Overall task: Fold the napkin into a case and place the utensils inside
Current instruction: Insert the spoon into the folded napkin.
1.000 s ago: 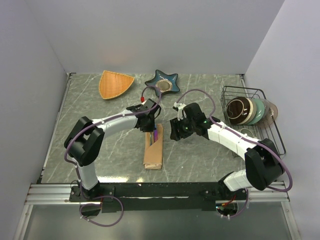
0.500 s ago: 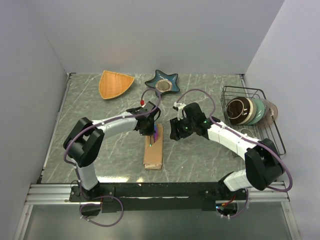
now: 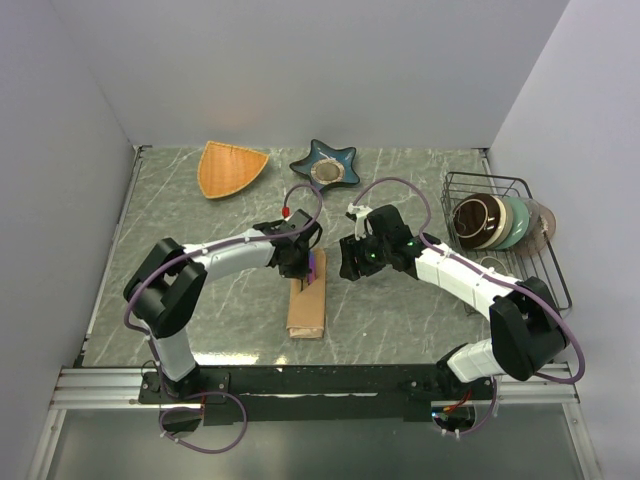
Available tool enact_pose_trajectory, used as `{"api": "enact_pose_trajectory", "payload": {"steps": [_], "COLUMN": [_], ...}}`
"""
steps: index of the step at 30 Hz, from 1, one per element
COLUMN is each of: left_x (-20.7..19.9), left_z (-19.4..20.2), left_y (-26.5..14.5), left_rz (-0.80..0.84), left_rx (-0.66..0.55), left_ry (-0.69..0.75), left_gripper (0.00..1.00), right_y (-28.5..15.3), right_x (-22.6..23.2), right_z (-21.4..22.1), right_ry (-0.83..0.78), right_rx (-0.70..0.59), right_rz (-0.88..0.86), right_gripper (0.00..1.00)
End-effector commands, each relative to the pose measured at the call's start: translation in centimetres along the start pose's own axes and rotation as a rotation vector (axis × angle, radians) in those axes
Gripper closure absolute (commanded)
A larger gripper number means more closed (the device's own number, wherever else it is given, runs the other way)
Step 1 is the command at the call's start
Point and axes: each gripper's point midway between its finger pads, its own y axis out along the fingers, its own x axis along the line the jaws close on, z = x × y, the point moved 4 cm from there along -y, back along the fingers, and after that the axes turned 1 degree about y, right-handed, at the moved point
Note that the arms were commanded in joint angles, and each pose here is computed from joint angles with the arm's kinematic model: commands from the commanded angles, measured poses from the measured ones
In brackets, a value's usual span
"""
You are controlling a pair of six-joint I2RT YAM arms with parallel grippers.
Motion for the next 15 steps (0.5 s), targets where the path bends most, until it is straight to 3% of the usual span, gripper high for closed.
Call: {"api": "enact_pose_trajectory", "payload": {"steps": [1, 8, 9, 12, 15], "left_x": [-0.6, -0.2, -0.4, -1.4, -2.5], "left_z": [0.1, 0.3, 0.0, -1.3, -3.6], "left_y": [-0.9, -0.7, -0.9, -1.8, -3.7], "left_rz": [0.032, 0.014, 0.014, 0.045, 0.074], "left_rx": [-0.018, -0.012, -0.020, -0.048, -0.108], "left_ry": [-0.028, -0.034, -0.033, -0.017, 0.015], "left_gripper": [0.94, 0.79, 0.71, 0.60, 0.56], "right_y": [-0.3, -0.4, -0.4, -0.7, -1.5], "right_x": [-0.1, -0.1, -0.2, -0.1, 0.1], "right_z": [-1.3, -1.4, -1.4, -1.6, -2.4], "right_ry": [0.001, -0.002, -0.003, -0.013, -0.041], "right_rx": [-0.056, -0.057, -0.056, -0.057, -0.072], "right_rz": [0.005, 0.009, 0.011, 0.010, 0.017], "right_gripper": [0.38, 0.37, 0.37, 0.35, 0.33]}}
